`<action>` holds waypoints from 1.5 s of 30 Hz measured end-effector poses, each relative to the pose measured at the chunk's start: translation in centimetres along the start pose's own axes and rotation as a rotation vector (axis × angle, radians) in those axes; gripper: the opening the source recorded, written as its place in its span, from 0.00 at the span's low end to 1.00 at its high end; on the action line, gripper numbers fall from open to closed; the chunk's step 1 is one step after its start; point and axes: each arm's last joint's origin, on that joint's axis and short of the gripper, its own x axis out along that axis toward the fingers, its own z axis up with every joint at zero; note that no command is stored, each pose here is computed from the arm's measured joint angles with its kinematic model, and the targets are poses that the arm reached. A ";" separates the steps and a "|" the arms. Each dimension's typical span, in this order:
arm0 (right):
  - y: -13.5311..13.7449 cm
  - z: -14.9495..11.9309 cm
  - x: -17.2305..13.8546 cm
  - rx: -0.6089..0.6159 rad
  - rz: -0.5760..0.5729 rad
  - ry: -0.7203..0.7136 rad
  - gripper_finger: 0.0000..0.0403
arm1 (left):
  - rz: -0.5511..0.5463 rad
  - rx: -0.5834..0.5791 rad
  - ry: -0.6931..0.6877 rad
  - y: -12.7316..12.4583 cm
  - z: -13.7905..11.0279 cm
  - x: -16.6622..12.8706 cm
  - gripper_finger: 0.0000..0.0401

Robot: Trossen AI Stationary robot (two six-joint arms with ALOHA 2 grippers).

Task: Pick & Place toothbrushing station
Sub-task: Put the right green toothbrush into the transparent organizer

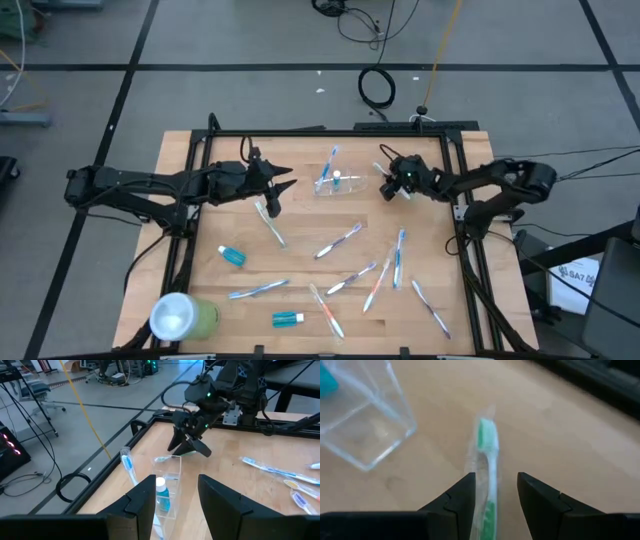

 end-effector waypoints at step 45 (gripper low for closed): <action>4.9 6.7 -8.5 0.075 0.255 -0.687 0.00 | 0.008 0.020 0.007 0.0 -0.1 0.0 0.38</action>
